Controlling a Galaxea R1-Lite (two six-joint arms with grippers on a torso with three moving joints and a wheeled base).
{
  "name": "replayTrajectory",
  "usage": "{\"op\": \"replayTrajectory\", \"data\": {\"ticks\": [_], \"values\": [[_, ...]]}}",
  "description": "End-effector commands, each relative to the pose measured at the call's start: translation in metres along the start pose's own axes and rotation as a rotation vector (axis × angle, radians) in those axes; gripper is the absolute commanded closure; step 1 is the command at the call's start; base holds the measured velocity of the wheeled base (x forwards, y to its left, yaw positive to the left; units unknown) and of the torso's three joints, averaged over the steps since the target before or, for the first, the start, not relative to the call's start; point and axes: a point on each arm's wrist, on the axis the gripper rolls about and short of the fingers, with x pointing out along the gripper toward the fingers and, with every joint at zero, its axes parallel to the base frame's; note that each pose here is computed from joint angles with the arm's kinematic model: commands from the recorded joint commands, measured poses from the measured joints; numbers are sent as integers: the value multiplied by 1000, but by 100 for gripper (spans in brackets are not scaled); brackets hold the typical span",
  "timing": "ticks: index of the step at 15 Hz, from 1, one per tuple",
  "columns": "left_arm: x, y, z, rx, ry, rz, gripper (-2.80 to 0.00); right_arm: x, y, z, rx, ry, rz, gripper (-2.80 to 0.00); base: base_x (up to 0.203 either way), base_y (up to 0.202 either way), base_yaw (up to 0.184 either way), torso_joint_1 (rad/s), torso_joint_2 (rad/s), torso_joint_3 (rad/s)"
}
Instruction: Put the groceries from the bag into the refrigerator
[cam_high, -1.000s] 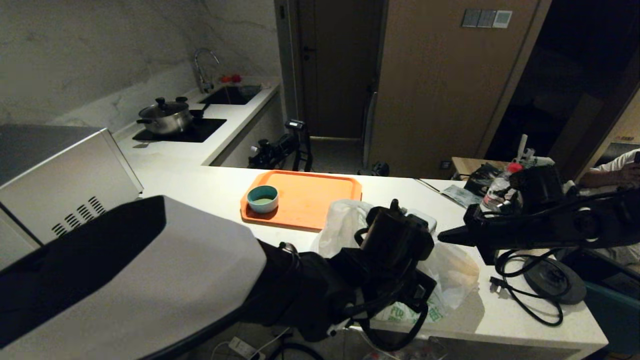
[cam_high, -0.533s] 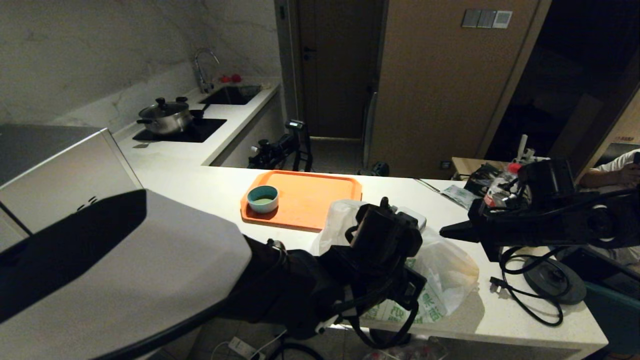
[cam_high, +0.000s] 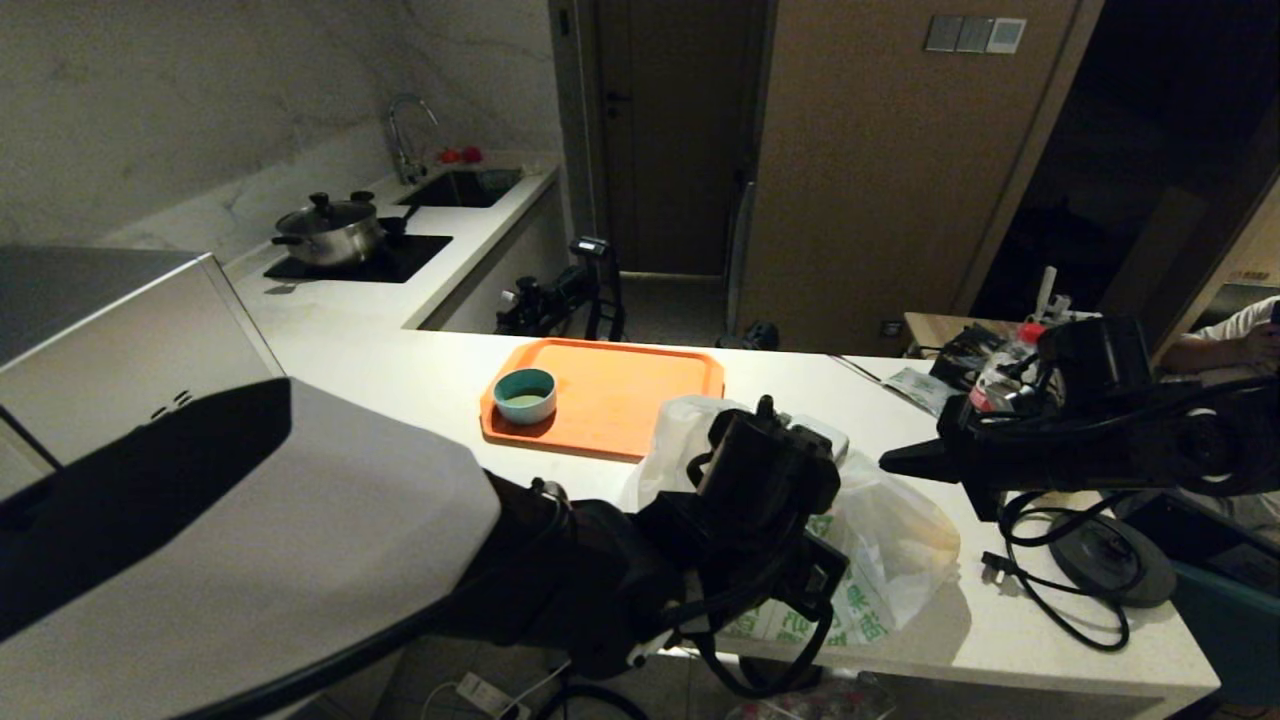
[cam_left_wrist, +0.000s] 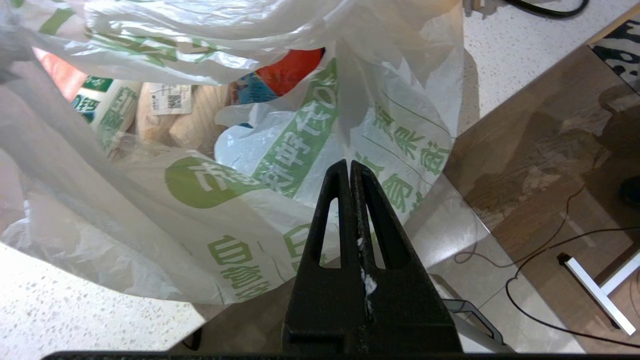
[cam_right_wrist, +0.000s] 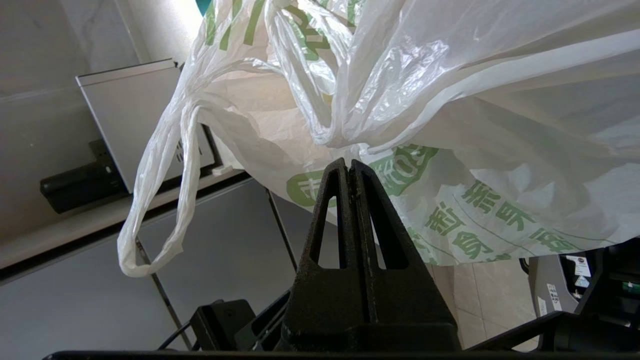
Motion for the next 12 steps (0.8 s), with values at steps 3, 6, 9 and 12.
{"op": "replayTrajectory", "data": {"ticks": [3,6,9,12], "values": [[-1,-1,3,-2,-10,0,0,1,0,-1,4,6,3,0,0,0,0,-54,120,64],[0,-1,3,0,-10,-1,0,1,0,-1,3,8,2,0,0,0,0,-55,126,60],[1,-4,4,2,-17,-5,0,3,1,-3,2,14,3,0,0,0,0,-51,125,60],[2,-4,6,0,-24,7,0,5,1,-4,1,23,0,0,0,0,0,-55,126,66]]}}
